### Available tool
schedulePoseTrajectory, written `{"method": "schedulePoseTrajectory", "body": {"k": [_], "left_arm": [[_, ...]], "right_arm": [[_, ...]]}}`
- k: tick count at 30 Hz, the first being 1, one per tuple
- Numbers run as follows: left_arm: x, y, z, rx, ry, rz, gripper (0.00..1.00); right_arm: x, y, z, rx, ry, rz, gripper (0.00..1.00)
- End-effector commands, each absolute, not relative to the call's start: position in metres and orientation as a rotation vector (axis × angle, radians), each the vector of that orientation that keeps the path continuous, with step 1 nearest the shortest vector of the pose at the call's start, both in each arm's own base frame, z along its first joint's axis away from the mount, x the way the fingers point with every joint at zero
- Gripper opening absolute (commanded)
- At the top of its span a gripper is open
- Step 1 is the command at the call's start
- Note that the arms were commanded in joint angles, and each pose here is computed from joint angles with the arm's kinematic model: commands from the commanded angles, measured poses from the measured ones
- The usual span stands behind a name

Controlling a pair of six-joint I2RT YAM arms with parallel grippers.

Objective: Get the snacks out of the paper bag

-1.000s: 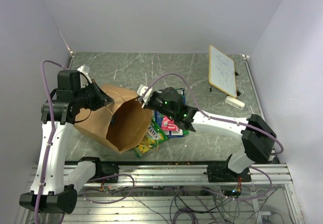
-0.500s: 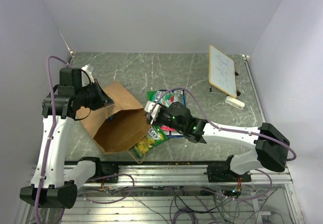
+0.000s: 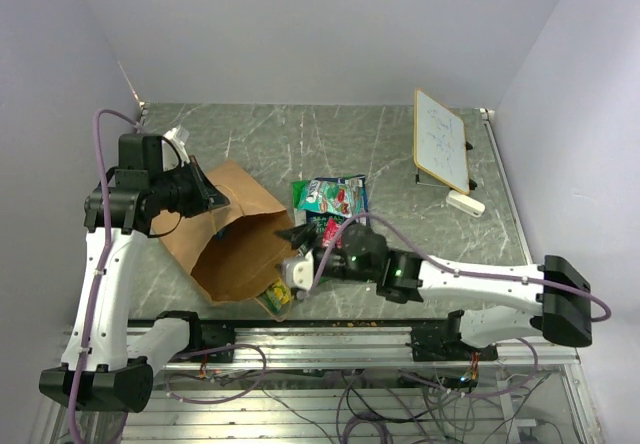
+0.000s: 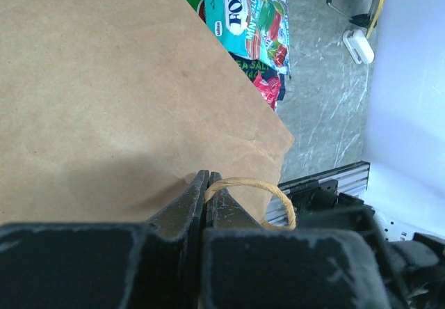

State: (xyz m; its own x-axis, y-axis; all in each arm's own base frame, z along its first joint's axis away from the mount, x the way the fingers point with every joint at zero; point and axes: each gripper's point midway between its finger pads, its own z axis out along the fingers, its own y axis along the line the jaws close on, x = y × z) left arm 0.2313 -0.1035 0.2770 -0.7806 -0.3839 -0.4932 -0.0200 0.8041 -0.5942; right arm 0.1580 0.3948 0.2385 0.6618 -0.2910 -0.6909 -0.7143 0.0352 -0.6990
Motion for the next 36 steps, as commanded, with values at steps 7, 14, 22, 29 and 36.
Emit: {"method": "schedulePoseTrajectory", "body": {"k": [7, 14, 22, 29, 36], "left_arm": [[0.229, -0.114, 0.291, -0.269, 2.354, -0.852, 0.07], [0.23, -0.114, 0.291, -0.272, 2.346, -0.855, 0.07], [0.233, -0.116, 0.293, -0.229, 2.342, -0.864, 0.07], [0.238, -0.121, 0.305, -0.178, 2.314, -0.899, 0.07], [0.239, -0.125, 0.305, -0.154, 2.314, -0.933, 0.07]], "right_arm": [[0.161, 0.497, 0.201, -1.396, 0.803, 0.462, 0.67], [0.204, 0.541, 0.165, -1.244, 0.908, 0.412, 0.68], [0.228, 0.561, 0.118, -1.253, 0.977, 0.424, 0.7], [0.238, 0.578, 0.103, -1.235, 1.011, 0.429, 0.73], [0.251, 0.589, 0.1, -1.185, 1.055, 0.414, 0.77]]}}
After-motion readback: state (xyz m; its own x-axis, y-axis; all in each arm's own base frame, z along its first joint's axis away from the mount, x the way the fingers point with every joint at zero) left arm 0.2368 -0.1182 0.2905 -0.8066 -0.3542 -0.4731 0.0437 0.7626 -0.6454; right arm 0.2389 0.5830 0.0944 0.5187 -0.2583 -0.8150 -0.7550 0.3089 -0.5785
